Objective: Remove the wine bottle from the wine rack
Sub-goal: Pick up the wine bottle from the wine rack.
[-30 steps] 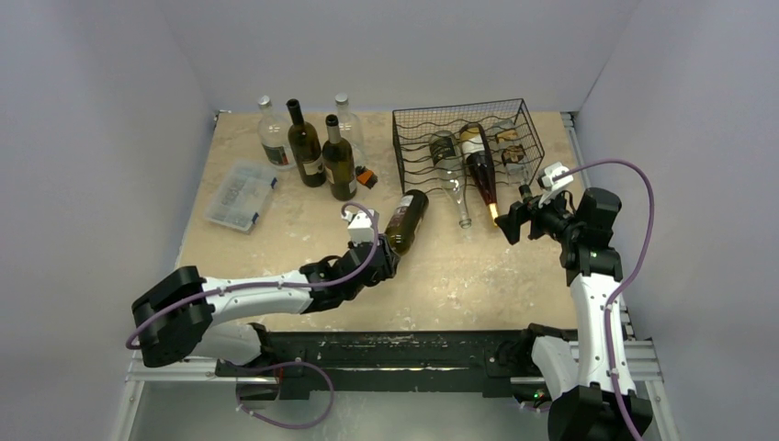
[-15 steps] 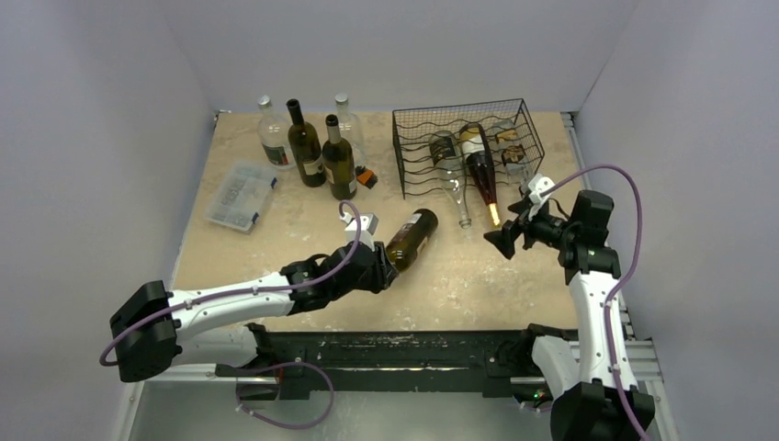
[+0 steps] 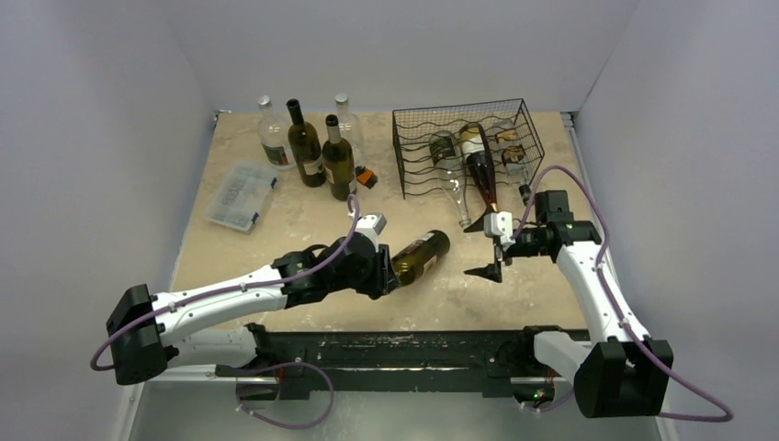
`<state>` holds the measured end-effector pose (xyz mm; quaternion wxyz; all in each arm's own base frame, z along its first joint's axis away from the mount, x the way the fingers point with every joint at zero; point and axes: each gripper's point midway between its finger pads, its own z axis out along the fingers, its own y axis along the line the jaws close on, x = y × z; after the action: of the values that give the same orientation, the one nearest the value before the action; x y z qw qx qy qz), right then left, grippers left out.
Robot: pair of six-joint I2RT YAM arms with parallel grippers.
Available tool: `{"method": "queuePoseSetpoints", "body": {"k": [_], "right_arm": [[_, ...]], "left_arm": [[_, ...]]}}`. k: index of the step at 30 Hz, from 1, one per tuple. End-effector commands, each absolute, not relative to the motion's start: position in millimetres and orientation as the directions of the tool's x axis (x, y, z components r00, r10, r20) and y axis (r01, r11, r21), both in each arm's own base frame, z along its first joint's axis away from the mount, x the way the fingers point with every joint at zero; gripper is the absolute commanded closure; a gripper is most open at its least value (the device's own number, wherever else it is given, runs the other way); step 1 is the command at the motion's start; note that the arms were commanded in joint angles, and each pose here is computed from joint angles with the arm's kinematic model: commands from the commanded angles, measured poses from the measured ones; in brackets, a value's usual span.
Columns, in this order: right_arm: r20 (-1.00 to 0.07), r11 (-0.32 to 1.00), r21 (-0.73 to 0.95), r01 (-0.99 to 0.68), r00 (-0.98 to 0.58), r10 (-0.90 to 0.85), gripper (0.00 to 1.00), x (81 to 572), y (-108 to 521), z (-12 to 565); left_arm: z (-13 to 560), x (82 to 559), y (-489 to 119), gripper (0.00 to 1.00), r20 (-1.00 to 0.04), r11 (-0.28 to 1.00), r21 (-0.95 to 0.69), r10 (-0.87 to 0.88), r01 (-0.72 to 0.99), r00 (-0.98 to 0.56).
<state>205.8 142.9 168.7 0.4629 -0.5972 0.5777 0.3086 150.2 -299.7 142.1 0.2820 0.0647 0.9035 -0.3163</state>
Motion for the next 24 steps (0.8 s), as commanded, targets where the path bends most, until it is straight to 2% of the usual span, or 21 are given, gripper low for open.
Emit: {"method": "queuePoseSetpoints", "body": {"k": [1, 14, 24], "right_arm": [[-0.887, -0.038, -0.321, -0.946, 0.315, -0.337, 0.01, 201.9, 162.7, 185.7], [-0.86, -0.157, -0.345, -0.925, 0.379, -0.341, 0.01, 190.9, 197.6, 154.0], [-0.834, -0.22, -0.346, -0.912, 0.406, -0.374, 0.01, 177.8, 205.0, 131.7]], "left_arm": [[191.2, 143.5, -320.7, 1.0, -0.568, 0.698, -0.607, -0.048, 0.38, -0.822], [197.8, 131.5, -351.1, 1.0, -0.457, 0.683, -0.625, 0.073, 0.379, -0.886], [205.2, 132.7, -370.7, 1.0, -0.423, 0.655, -0.651, 0.106, 0.383, -0.9]]}}
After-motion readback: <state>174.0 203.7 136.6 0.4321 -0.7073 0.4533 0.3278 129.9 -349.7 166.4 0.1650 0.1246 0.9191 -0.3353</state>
